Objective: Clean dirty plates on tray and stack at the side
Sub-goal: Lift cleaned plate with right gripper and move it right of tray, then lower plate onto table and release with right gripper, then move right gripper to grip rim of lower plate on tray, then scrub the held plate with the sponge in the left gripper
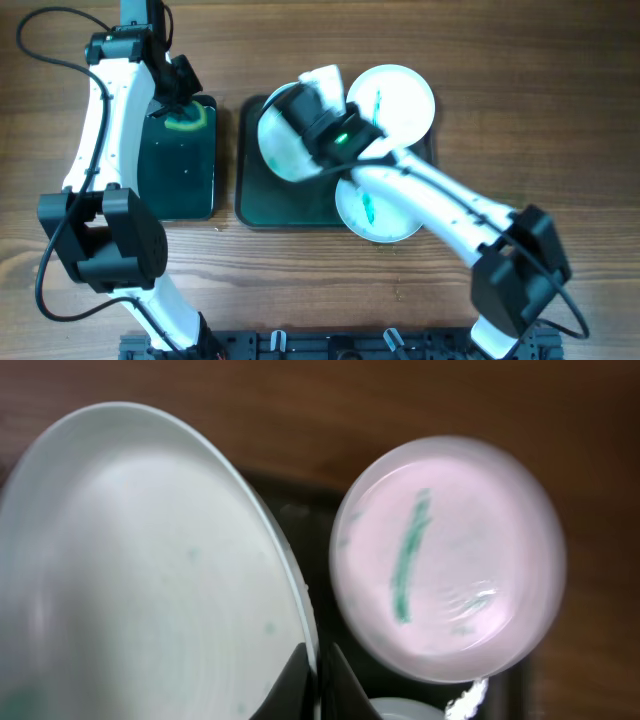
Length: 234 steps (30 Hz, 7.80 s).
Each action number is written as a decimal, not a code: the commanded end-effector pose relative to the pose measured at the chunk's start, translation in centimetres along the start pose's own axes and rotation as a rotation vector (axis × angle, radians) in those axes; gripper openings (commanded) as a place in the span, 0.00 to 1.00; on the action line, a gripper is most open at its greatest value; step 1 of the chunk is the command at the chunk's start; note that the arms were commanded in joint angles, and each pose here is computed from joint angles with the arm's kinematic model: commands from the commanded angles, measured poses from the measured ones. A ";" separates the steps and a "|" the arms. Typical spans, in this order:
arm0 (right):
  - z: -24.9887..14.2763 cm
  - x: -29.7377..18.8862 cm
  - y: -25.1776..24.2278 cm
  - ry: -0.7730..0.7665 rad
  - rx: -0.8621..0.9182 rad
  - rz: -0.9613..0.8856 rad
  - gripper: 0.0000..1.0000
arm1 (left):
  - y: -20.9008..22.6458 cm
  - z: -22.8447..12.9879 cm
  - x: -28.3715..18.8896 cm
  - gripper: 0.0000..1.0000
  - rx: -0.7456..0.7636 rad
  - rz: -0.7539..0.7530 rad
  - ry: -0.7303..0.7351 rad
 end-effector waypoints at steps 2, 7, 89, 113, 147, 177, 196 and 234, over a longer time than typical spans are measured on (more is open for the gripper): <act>3.6 -3.7 -5.7 0.077 0.283 0.473 0.04 | -2.5 -0.3 -1.7 0.04 0.040 -0.046 -0.033; 0.4 -2.8 -21.2 0.182 0.606 0.287 0.04 | -4.5 -1.3 -1.8 0.04 0.086 -0.062 -0.029; -16.1 3.4 -6.9 0.458 0.746 0.419 0.04 | -10.8 -7.9 -2.4 0.04 0.226 -0.161 0.120; -13.0 8.6 -0.2 0.387 0.609 0.403 0.10 | -10.8 -8.4 0.1 0.04 0.229 -0.129 0.172; -13.4 7.7 0.2 0.439 0.504 0.551 0.04 | -16.1 -20.6 14.2 0.04 0.822 -0.116 0.487; -13.7 7.8 0.0 0.464 0.454 0.671 0.04 | -7.3 -22.5 18.7 0.04 0.540 0.162 0.530; -13.7 7.9 -0.1 0.464 0.453 0.664 0.04 | -8.5 -22.2 12.7 0.04 0.504 -0.050 0.161; -13.7 7.9 -0.1 0.463 0.456 0.664 0.04 | -14.2 -27.9 10.5 0.04 0.786 -0.529 0.324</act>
Point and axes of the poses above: each gripper's point midway between its finger pads, its own x axis out along the fingers, its own y axis along the line the jaws close on, z = x × y, the point moved 2 cm from there along -x, back along the fingers
